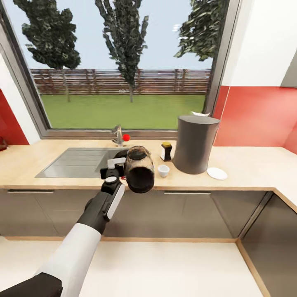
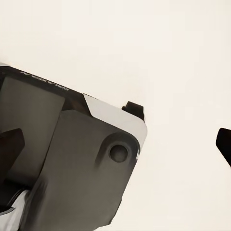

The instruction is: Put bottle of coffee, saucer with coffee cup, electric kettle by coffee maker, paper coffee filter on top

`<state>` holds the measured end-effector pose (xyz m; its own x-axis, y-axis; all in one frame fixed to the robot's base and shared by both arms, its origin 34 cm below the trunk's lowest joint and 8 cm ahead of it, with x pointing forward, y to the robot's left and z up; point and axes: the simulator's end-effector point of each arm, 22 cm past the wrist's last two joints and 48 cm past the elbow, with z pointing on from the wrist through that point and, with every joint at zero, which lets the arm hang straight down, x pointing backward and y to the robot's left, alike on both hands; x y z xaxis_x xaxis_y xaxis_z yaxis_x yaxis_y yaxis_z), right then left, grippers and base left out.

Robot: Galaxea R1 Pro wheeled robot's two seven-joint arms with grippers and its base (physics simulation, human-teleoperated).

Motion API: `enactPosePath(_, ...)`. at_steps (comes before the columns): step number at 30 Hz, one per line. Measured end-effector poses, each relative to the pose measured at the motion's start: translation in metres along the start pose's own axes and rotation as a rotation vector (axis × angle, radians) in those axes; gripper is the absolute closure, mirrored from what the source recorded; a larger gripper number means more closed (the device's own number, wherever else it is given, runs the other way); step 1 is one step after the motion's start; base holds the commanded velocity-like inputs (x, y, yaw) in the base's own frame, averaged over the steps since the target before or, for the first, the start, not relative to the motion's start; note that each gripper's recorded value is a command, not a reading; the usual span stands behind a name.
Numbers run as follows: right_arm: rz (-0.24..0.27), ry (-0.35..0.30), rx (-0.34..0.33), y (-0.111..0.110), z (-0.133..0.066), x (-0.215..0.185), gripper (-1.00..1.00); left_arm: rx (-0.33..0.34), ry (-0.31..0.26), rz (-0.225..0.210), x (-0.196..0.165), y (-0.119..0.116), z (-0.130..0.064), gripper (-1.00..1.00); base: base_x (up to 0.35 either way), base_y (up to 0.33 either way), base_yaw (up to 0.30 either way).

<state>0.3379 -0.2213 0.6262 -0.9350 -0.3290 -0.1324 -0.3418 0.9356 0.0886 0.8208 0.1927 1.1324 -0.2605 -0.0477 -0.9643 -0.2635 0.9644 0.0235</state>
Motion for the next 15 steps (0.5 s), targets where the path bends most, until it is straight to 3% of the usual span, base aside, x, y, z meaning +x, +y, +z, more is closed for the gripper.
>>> enactPosePath(7,0.000,0.000,0.000,0.0000,0.0000,0.0000,-1.00,-0.001,0.000,0.001,0.0001,0.0010,0.0005,1.00,0.139,0.316,0.273)
enactPosePath(10,0.000,0.000,0.001,-0.0008,-0.0001,0.0003,-1.00,0.002,-0.003,0.001,-0.0006,0.0004,0.0003,1.00,0.210,0.270,0.059)
enactPosePath(15,0.000,0.002,0.009,-0.0061,-0.0007,0.0020,-1.00,0.005,-0.002,0.014,0.0018,-0.0019,0.0000,1.00,0.320,0.015,0.006)
